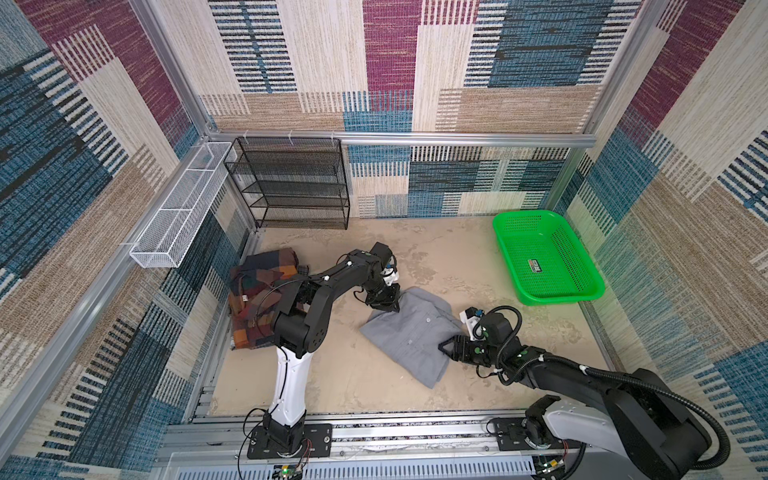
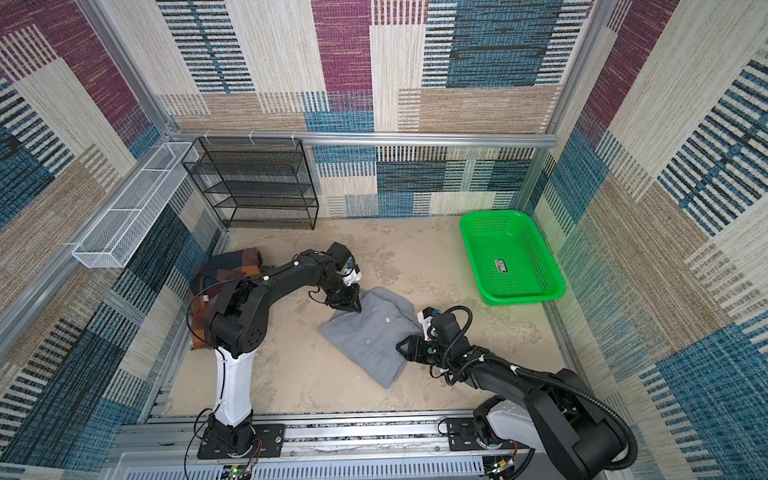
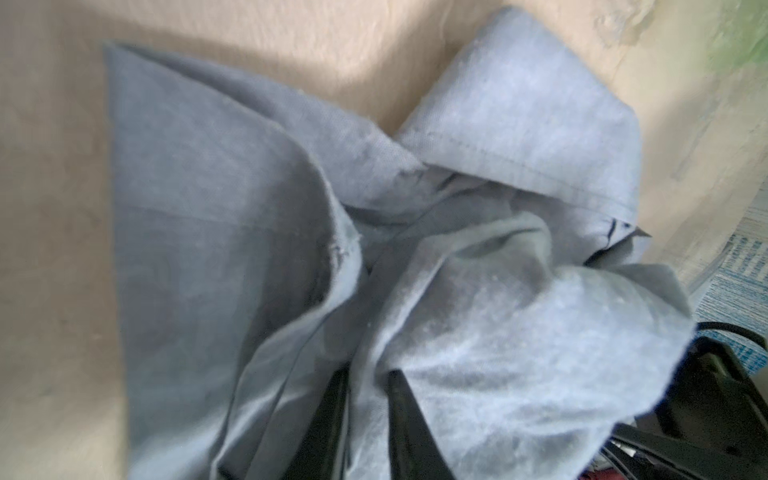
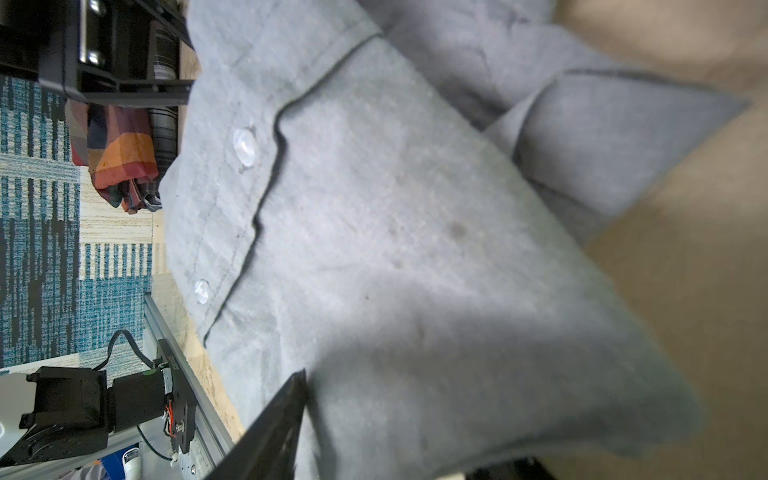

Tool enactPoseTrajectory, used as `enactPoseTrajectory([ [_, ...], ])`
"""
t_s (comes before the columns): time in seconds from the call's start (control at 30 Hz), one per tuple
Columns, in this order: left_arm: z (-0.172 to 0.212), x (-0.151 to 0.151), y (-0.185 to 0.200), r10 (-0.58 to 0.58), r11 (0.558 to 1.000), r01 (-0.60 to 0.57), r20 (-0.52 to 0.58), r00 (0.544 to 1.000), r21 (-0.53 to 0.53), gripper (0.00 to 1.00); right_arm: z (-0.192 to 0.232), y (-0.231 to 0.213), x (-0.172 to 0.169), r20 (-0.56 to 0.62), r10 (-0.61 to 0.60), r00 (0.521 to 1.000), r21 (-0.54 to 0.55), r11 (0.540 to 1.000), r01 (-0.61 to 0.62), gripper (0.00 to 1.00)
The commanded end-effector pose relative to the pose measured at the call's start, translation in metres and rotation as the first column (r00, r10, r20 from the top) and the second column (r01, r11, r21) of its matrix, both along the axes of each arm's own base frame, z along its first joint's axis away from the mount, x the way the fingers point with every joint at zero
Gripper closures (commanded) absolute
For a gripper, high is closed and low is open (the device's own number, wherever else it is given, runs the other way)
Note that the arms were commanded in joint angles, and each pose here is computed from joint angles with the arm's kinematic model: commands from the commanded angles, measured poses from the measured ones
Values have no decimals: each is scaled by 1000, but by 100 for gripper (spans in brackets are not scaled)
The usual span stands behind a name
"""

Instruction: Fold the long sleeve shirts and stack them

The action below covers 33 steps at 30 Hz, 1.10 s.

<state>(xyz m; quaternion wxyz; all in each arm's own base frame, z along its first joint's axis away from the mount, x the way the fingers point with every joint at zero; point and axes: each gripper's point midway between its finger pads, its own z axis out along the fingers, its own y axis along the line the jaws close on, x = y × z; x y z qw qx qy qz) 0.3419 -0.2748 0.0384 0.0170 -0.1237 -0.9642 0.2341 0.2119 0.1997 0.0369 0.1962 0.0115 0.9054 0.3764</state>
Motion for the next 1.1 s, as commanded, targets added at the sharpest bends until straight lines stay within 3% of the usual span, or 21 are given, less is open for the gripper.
enactPoseTrajectory([
  [0.0, 5, 2, -1, 2, 1000, -2, 17, 1000, -11, 88, 6, 8, 6, 33, 17, 999, 38, 999, -18, 52],
  [0.13, 12, 3, 0, 13, 1000, -12, 36, 999, -11, 100, 10, 8, 10, 55, 10, 998, 38, 999, -12, 68],
  [0.3, 29, 8, 4, 31, 999, -30, 93, 995, -15, 100, 19, 8, 15, 89, 14, 996, 24, 1000, -16, 85],
  [0.43, 37, 8, 11, 47, 999, -47, 120, 992, -6, 100, 28, 10, 19, 117, 18, 993, 30, 999, -22, 91],
  [0.77, 65, 13, 49, 198, 980, -199, 228, 953, -18, 100, 54, 26, 33, 163, 58, 985, 73, 995, -71, 95],
  [1.07, 66, 0, 79, 350, 936, -349, 267, 898, -54, 100, 75, 48, 56, 202, 101, 974, 91, 989, -121, 95],
])
